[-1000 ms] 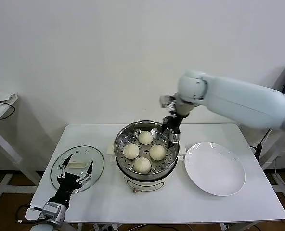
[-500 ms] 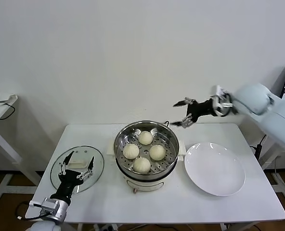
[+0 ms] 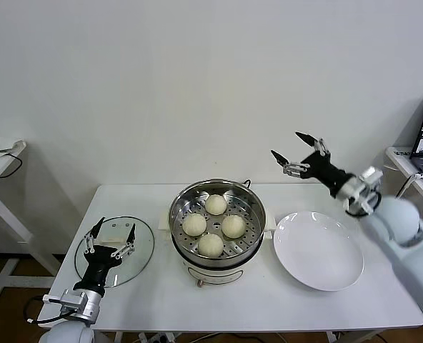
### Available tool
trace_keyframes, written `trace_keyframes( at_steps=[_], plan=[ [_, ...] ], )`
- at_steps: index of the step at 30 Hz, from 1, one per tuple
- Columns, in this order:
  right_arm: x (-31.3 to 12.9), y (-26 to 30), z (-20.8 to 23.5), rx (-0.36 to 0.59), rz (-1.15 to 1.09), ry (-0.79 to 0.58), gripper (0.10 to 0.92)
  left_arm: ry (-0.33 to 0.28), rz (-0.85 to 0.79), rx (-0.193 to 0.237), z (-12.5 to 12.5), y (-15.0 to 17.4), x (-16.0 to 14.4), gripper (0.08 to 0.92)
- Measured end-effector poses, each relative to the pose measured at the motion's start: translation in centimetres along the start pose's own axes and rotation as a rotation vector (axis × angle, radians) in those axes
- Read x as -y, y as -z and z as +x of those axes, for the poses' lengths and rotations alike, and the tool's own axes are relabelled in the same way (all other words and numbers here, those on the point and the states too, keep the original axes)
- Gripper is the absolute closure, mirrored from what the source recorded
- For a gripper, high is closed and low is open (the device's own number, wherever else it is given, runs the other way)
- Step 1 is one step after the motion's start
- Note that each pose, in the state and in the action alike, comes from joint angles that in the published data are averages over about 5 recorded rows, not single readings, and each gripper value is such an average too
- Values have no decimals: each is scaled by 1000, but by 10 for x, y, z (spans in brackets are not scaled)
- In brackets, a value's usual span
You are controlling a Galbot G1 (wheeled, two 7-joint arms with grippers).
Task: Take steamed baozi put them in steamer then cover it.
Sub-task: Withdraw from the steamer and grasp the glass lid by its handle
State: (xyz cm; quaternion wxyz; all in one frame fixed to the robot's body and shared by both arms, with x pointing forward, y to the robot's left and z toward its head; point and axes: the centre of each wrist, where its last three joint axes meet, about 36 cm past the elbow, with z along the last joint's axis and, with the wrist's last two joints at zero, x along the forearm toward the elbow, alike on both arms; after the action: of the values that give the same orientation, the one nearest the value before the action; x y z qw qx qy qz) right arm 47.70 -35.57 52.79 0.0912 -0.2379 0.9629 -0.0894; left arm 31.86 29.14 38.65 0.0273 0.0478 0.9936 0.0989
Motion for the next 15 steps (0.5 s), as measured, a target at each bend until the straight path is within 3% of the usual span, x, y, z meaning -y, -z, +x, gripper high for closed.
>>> trace_keyframes(
  at_steps=[9,15],
  plan=[
    [-83,-79,77,25,-146,-298,200,39,-51,12,-1,-10,-2,177],
    [-122,-106,115,31,-194,-444,200,70,-181,4,1,-19,-8,177]
  ],
)
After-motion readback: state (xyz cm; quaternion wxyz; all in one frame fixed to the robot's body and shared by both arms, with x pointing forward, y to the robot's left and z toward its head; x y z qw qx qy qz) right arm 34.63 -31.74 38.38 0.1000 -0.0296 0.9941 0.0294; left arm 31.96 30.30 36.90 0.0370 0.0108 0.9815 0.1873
